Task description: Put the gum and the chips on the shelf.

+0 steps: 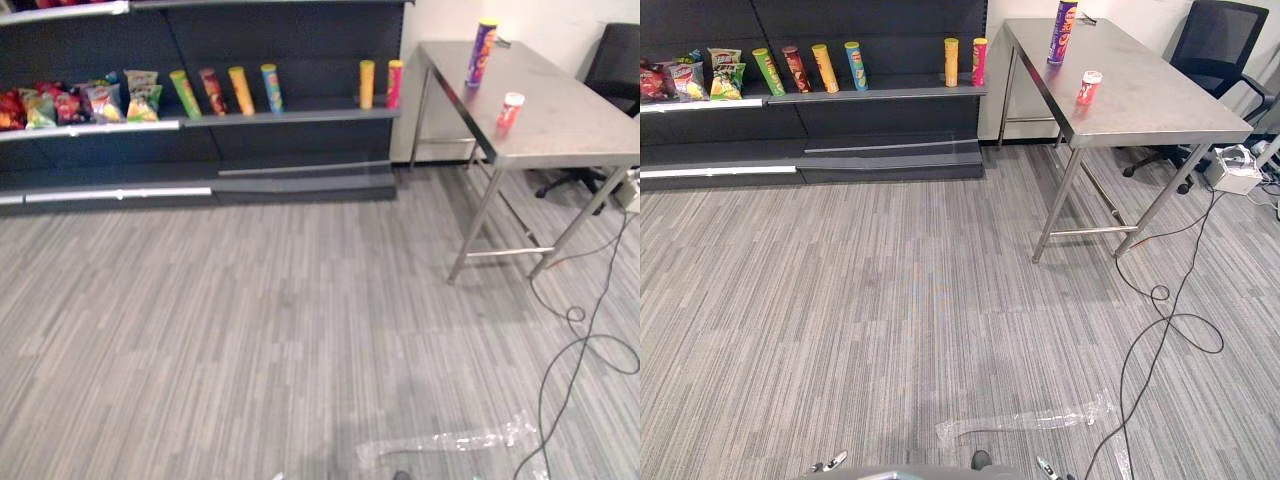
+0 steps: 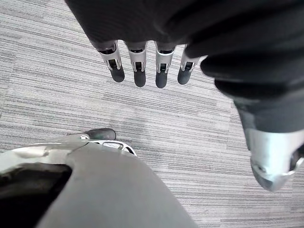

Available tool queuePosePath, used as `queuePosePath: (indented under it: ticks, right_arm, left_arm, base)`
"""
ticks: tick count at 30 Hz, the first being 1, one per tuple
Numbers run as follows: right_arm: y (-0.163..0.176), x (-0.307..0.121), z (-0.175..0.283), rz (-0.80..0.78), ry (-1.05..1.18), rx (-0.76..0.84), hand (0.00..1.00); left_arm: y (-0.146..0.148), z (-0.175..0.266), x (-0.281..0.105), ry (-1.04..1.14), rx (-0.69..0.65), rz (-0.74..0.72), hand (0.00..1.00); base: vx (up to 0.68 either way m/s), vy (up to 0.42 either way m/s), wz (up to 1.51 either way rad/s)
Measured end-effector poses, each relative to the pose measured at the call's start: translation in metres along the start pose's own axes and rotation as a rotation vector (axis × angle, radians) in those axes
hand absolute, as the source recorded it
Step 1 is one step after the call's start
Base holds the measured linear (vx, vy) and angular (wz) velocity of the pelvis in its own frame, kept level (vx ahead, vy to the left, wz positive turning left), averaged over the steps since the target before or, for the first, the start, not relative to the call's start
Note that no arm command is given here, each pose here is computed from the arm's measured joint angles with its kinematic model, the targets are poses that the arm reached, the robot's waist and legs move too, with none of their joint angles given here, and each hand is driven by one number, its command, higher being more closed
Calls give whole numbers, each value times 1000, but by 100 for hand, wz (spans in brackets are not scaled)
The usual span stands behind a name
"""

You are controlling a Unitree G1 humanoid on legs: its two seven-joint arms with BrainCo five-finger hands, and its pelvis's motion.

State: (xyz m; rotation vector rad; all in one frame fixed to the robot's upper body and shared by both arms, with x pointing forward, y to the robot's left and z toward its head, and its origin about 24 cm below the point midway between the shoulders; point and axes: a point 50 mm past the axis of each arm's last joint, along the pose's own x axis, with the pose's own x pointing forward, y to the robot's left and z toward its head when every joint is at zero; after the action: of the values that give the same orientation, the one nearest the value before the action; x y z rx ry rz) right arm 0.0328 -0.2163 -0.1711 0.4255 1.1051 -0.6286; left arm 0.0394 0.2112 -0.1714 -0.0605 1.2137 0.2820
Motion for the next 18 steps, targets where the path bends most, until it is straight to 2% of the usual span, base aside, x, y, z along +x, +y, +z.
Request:
queuePosePath:
  ticks: [10, 18]
  right_arm:
    - [2, 0, 1, -1, -5, 26, 0]
    - [4, 0, 2, 5, -12, -21, 0]
  left_arm:
    - [-1, 1, 0, -14, 2, -3, 0]
    - [-1, 2, 0, -21, -34, 1, 0]
  base:
    - [-44, -45, -4]
    - [9, -42, -8]
